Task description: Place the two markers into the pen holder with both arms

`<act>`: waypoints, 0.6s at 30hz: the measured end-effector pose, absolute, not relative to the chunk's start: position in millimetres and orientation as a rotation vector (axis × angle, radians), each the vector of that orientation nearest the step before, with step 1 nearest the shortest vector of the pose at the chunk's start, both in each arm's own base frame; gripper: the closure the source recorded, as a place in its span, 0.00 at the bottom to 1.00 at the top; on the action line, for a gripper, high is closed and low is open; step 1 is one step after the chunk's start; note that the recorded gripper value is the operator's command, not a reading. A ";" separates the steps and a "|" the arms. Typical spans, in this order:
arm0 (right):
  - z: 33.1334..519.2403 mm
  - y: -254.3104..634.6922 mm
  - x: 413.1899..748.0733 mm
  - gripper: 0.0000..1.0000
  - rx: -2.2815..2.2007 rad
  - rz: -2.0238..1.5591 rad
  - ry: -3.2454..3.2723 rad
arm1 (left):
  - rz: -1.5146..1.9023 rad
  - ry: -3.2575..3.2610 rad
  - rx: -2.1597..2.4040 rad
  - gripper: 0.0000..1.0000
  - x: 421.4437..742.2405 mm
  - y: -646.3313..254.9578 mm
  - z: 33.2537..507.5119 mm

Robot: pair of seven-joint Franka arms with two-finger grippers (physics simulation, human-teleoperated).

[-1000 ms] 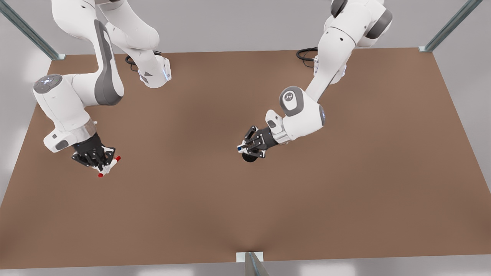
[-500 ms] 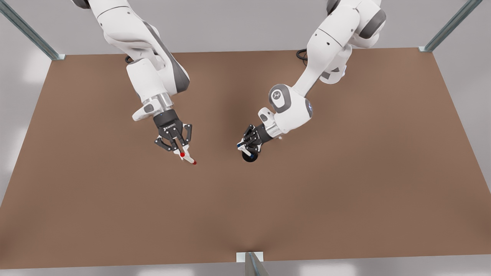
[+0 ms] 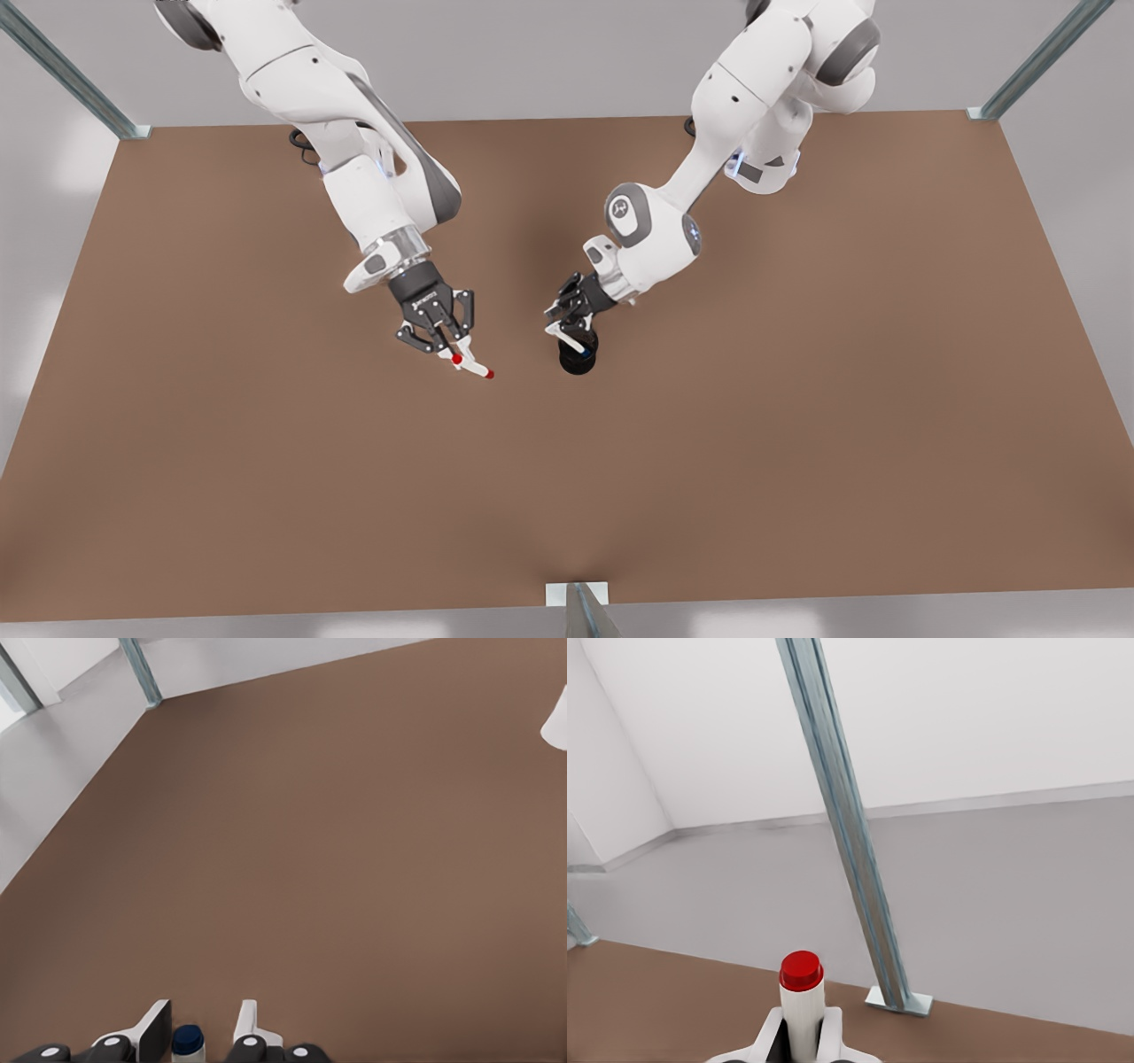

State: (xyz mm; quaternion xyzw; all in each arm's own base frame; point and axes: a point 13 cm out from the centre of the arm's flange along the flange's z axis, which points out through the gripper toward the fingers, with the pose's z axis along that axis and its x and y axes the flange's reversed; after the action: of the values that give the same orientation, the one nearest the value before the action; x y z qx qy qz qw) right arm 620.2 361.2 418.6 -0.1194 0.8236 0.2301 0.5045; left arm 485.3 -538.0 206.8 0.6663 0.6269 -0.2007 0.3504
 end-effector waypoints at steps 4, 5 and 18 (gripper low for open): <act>419.7 374.3 619.7 0.71 -0.290 0.583 1.981 | -0.509 1.658 1.661 0.00 534.0 -489.2 215.4; 420.8 376.7 621.1 0.71 -0.288 0.590 1.978 | -0.491 1.679 1.626 0.00 568.0 -446.4 222.9; 404.2 510.6 573.4 0.72 -0.434 0.785 1.970 | 0.087 2.331 1.845 0.00 639.9 -48.0 509.5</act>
State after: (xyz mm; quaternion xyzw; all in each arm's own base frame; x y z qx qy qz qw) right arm 573.4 510.6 404.2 -0.1769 0.8037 0.3202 0.4693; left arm 639.9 -48.0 509.5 0.6183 0.7810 0.0290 0.0836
